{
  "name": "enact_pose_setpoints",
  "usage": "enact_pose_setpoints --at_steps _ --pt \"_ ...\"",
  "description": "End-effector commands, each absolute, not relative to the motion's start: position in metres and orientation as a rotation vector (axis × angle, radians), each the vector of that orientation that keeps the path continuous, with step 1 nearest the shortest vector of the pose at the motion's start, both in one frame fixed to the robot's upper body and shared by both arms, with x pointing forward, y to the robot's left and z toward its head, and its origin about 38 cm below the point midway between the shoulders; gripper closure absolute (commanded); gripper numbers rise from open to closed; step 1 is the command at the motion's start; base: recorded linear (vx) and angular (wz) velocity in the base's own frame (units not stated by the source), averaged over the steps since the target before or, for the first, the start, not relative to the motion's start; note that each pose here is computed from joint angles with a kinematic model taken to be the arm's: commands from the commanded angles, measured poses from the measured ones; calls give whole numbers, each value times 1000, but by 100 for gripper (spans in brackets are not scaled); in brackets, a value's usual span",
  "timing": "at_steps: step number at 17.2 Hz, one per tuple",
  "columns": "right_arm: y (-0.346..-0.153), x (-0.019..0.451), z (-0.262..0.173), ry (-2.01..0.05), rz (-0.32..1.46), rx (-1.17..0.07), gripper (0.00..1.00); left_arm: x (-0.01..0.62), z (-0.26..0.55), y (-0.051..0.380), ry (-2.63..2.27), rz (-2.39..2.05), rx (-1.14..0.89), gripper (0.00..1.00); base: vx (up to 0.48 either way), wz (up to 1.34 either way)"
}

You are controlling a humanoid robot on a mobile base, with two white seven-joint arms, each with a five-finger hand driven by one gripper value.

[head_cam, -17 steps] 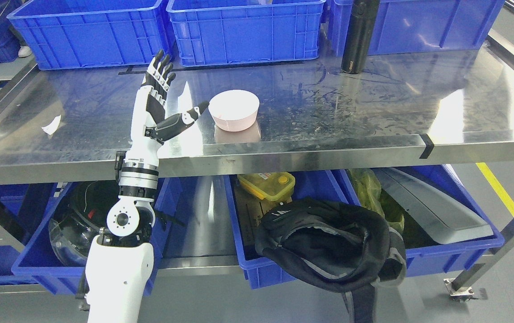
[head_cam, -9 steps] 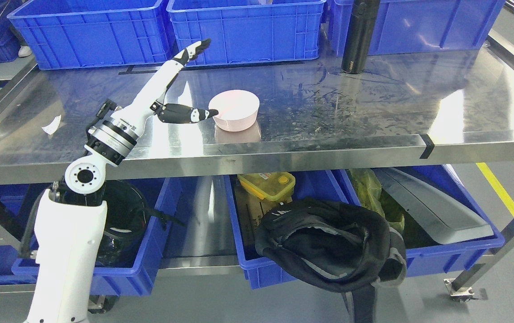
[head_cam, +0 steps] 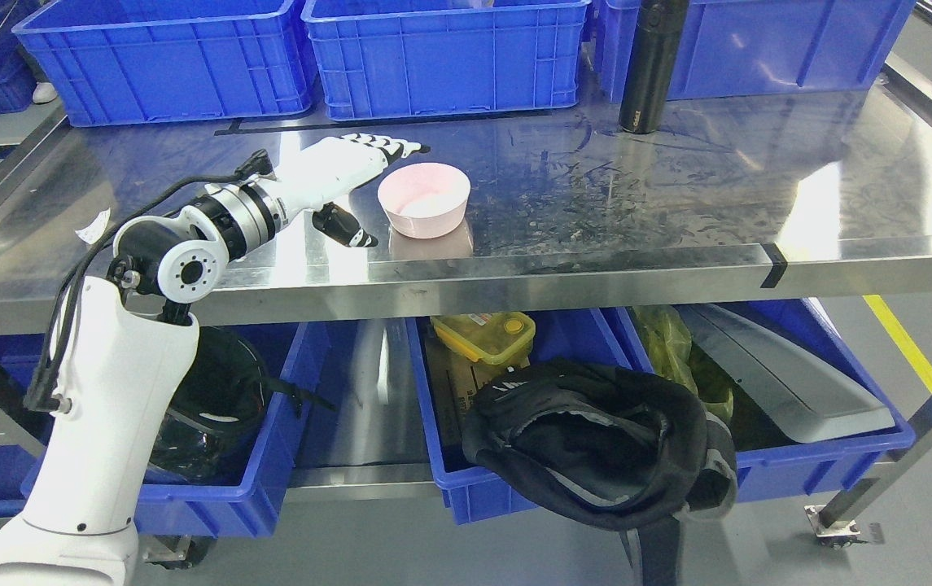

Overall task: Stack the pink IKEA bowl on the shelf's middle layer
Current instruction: 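Reach the left hand toward the pink bowl on the steel shelf, then close the left hand fingers around the pink bowl's rim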

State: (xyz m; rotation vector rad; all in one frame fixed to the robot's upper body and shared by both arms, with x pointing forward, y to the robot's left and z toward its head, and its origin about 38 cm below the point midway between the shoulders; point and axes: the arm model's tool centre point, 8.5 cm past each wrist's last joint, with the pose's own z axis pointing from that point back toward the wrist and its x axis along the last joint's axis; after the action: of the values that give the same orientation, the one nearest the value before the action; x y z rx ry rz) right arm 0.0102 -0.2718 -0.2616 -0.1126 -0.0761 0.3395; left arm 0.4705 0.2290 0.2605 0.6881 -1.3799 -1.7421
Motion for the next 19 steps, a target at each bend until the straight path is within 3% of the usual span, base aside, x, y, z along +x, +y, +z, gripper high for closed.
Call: enact_pose_setpoints --at_steps 1,5,19 --pt "-282 6 -261 -76 340 -132 0 480 234 203 -1128 -1958 731 0 0 0" --pt "-282 6 -261 -76 340 -132 0 484 225 173 -1171 -1927 641 1 0 0" --pt "-282 6 -261 -76 340 -132 0 505 228 197 -1092 -1845 686 15 0 0"
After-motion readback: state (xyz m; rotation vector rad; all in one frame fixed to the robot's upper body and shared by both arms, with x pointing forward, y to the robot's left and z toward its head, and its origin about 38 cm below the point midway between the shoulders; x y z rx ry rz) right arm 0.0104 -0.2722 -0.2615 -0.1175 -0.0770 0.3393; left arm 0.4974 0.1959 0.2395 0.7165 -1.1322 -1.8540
